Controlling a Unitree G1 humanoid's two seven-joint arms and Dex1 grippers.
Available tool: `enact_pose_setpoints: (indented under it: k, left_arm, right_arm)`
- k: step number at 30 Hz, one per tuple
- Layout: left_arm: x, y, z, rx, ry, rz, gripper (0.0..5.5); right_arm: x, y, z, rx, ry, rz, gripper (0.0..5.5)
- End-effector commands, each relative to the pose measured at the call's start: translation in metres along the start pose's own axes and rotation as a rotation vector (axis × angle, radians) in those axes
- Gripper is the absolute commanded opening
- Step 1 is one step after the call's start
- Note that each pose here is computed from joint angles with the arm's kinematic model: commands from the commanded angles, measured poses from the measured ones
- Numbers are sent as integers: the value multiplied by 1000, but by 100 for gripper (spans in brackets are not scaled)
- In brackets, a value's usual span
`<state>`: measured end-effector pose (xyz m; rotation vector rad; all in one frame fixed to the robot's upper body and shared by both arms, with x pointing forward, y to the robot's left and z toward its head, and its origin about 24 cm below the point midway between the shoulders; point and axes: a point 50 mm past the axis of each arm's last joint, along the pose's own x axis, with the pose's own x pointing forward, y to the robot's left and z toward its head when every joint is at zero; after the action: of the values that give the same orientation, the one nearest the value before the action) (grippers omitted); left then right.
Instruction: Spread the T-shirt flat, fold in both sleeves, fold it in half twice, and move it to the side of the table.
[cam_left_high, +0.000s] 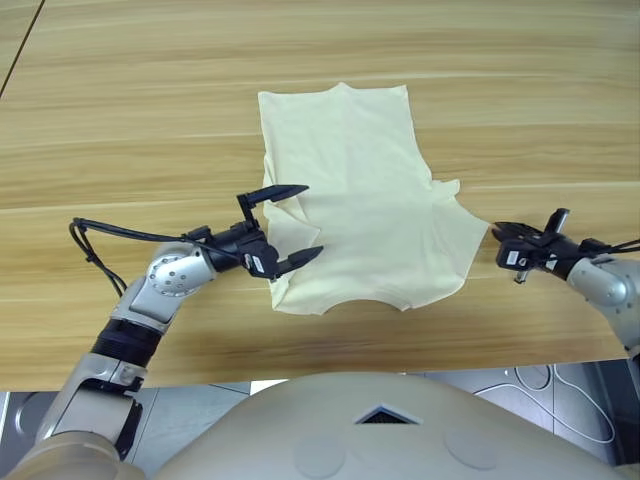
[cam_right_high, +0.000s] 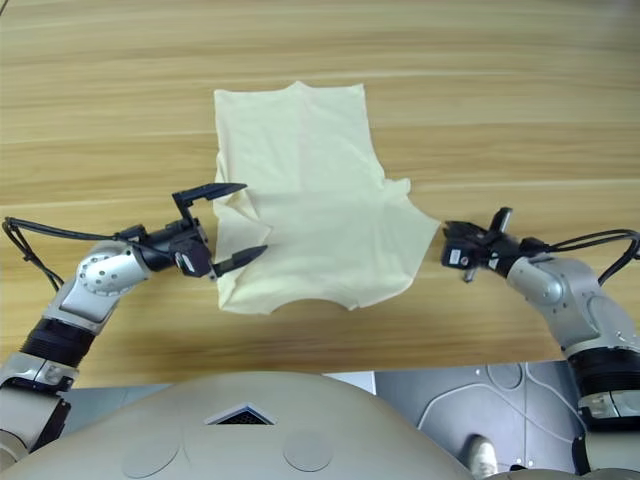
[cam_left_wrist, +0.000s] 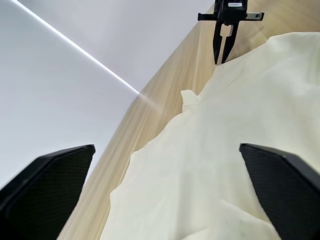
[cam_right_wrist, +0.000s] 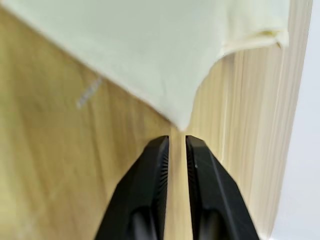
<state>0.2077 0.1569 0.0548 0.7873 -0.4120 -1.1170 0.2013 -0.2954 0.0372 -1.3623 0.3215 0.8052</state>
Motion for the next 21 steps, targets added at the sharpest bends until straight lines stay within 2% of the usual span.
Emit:
enact_pose_setpoints:
  k: [1, 6, 13, 17, 21]
  left_arm:
    - [0, 1, -1, 16, 6, -11, 540]
    - [0, 0, -2, 19, 9, -14, 540]
    - [0, 1, -3, 46, 10, -3, 540]
    - [1, 1, -2, 58, 8, -1, 540]
    - [1, 1, -2, 70, 5, 1, 540]
  right_arm:
    - [2, 9, 5, 16, -19, 51, 88]
    - [6, 8, 3, 7, -11, 41, 146]
    - [9, 8, 1, 0, -5, 31, 146]
    - [10, 8, 1, 1, -4, 33, 95]
    - [12, 10, 2, 1, -7, 41, 17]
